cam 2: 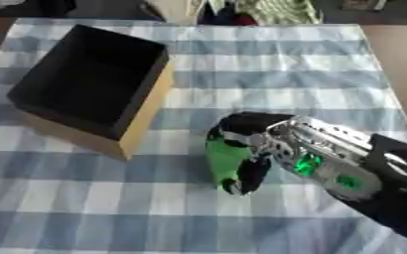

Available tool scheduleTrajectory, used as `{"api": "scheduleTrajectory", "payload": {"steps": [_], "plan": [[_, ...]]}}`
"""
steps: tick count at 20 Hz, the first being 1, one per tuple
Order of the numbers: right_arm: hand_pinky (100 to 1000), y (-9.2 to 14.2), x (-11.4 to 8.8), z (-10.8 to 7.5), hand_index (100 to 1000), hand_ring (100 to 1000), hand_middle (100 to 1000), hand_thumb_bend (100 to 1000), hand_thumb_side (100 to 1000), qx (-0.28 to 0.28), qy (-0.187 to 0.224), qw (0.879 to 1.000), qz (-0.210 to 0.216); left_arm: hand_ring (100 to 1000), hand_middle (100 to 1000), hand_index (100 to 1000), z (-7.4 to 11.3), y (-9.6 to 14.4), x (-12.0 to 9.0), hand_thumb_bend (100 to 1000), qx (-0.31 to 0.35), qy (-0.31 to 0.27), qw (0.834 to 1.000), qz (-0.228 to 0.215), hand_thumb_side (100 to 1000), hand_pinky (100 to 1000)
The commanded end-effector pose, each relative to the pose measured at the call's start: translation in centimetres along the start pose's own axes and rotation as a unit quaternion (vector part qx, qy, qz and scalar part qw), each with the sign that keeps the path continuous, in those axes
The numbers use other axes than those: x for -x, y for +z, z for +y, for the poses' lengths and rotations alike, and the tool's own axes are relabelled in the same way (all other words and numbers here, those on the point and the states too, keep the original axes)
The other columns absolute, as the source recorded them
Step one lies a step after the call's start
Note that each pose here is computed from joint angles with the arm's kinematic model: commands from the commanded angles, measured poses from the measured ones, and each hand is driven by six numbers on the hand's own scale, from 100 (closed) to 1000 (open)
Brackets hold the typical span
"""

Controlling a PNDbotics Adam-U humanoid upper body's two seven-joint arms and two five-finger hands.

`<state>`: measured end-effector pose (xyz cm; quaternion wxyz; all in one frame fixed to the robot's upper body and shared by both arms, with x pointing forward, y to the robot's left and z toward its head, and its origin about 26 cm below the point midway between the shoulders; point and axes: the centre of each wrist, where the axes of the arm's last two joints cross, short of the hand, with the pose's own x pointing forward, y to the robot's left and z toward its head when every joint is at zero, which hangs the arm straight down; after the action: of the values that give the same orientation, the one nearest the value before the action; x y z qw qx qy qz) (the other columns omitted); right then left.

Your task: Pick up objects on the table and place them in the box.

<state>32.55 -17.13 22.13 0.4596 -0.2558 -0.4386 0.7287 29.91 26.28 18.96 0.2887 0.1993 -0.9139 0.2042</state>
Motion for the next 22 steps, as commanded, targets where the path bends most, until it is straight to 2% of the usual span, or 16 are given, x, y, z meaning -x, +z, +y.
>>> {"api": "scheduleTrajectory", "payload": {"steps": [1, 2, 6, 12, 18, 22], "plan": [[937, 1.2, -0.4, -1.4, 719, 935, 594, 187, 100, -0.079, -0.080, 0.991, 0.068, 740, 581, 705, 0.0, -0.4, -0.5, 327, 0.001, 0.004, 1.000, -0.010, 347, 593], [928, 1.4, -0.6, -1.5, 680, 919, 558, 146, 100, -0.074, -0.081, 0.992, 0.068, 740, 581, 705, 0.0, -0.4, -0.5, 327, 0.001, 0.004, 1.000, -0.010, 347, 593], [915, 2.3, -1.1, -2.0, 631, 895, 516, 100, 100, -0.054, -0.089, 0.992, 0.076, 741, 582, 706, 0.0, -0.4, -0.5, 328, 0.001, 0.005, 1.000, -0.011, 348, 594], [910, 4.3, -2.2, -3.1, 617, 886, 502, 100, 100, -0.015, -0.093, 0.993, 0.071, 740, 582, 706, 0.1, -0.5, -0.5, 328, 0.001, 0.004, 1.000, -0.012, 346, 594], [909, 6.1, -3.0, -5.8, 611, 877, 499, 100, 100, 0.058, -0.067, 0.994, 0.058, 739, 582, 706, 0.0, -0.6, -0.5, 329, 0.000, 0.004, 1.000, -0.016, 345, 596], [907, 7.1, -4.6, -8.0, 610, 870, 499, 100, 100, 0.120, -0.040, 0.991, 0.044, 739, 583, 706, 0.0, -0.6, -0.6, 329, 0.000, 0.005, 1.000, -0.017, 346, 597]]}}
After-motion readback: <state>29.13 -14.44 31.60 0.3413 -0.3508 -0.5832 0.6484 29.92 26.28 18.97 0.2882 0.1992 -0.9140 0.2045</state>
